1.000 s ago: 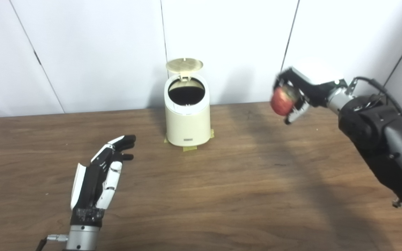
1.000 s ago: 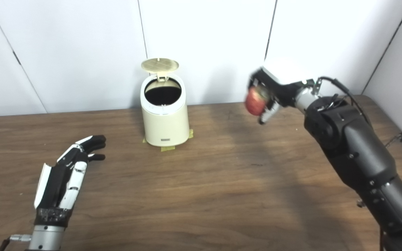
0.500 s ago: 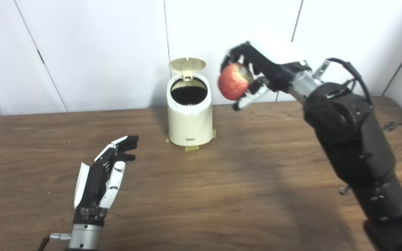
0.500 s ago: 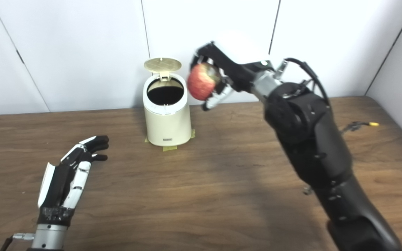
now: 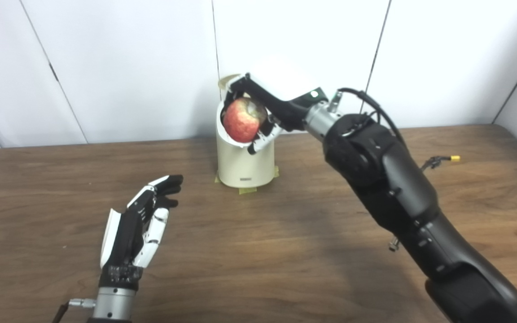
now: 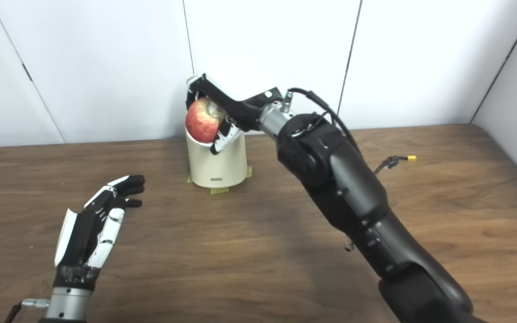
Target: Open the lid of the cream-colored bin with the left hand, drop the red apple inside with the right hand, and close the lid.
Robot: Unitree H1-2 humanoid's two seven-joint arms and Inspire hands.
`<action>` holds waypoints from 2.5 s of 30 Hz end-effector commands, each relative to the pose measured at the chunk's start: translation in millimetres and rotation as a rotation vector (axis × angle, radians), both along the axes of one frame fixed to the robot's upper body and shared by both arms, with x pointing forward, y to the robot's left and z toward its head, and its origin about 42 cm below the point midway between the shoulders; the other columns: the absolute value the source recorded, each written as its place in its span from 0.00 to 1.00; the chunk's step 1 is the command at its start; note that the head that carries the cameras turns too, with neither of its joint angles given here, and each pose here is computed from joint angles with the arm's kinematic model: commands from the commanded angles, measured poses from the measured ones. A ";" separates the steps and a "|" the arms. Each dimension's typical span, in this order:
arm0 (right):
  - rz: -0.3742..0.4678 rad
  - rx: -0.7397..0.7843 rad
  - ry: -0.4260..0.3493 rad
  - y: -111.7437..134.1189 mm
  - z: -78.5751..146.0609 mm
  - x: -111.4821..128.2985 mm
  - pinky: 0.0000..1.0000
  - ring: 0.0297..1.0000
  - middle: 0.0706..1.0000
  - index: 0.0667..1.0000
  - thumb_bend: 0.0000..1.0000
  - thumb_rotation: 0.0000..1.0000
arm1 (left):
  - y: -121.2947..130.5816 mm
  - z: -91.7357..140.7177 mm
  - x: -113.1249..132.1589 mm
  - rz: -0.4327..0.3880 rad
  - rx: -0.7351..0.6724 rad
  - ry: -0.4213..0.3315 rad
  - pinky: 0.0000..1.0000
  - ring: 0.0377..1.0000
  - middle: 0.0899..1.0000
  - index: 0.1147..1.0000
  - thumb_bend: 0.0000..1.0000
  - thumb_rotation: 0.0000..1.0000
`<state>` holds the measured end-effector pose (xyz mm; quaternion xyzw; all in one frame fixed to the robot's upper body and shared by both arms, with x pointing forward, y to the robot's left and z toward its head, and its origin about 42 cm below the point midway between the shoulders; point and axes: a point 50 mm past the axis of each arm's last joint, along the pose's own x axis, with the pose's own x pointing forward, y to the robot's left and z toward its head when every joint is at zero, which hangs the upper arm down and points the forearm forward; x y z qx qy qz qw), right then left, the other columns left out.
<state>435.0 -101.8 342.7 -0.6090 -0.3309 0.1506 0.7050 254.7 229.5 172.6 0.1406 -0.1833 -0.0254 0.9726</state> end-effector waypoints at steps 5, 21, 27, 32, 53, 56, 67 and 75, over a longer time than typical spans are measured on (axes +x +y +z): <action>0.016 0.046 -0.136 14.8 20.0 15.5 0.31 0.41 0.52 0.42 0.51 0.00 | -6.9 7.4 1.5 0.010 -0.013 -0.040 0.68 0.77 0.78 0.74 0.25 0.80; -0.077 0.084 -0.190 18.3 3.1 51.9 0.27 0.37 0.45 0.45 0.52 0.00 | -7.3 8.0 0.6 0.000 -0.015 -0.042 0.70 0.78 0.78 0.75 0.23 0.81; -0.115 0.078 -0.197 14.0 -2.2 60.2 0.25 0.38 0.49 0.45 0.52 0.00 | -7.2 7.8 -0.5 0.004 -0.015 -0.043 0.69 0.78 0.78 0.74 0.24 0.80; -0.148 0.053 -0.206 10.2 -5.8 64.5 0.24 0.39 0.50 0.45 0.51 0.00 | -6.5 7.4 -0.1 -0.001 -0.014 -0.051 0.69 0.78 0.78 0.74 0.24 0.80; -0.138 0.074 -0.075 7.1 -5.6 53.6 0.34 0.43 0.55 0.45 0.52 0.12 | -6.4 6.9 0.0 -0.007 -0.018 -0.030 0.69 0.78 0.78 0.74 0.25 0.79; -0.130 0.071 -0.065 6.6 -7.7 52.7 0.33 0.43 0.56 0.45 0.52 0.14 | -6.1 6.7 -0.1 -0.014 -0.018 -0.026 0.69 0.78 0.79 0.75 0.26 0.80; -0.118 0.049 -0.056 4.8 -5.2 52.7 0.34 0.44 0.62 0.54 0.99 0.12 | -7.2 5.6 0.2 -0.015 -0.020 -0.018 0.70 0.79 0.79 0.75 0.25 0.78; -0.135 0.023 -0.055 4.2 -4.1 53.2 0.33 0.42 0.64 0.57 0.99 0.12 | -7.2 5.7 0.1 -0.018 -0.023 -0.018 0.69 0.79 0.79 0.75 0.25 0.78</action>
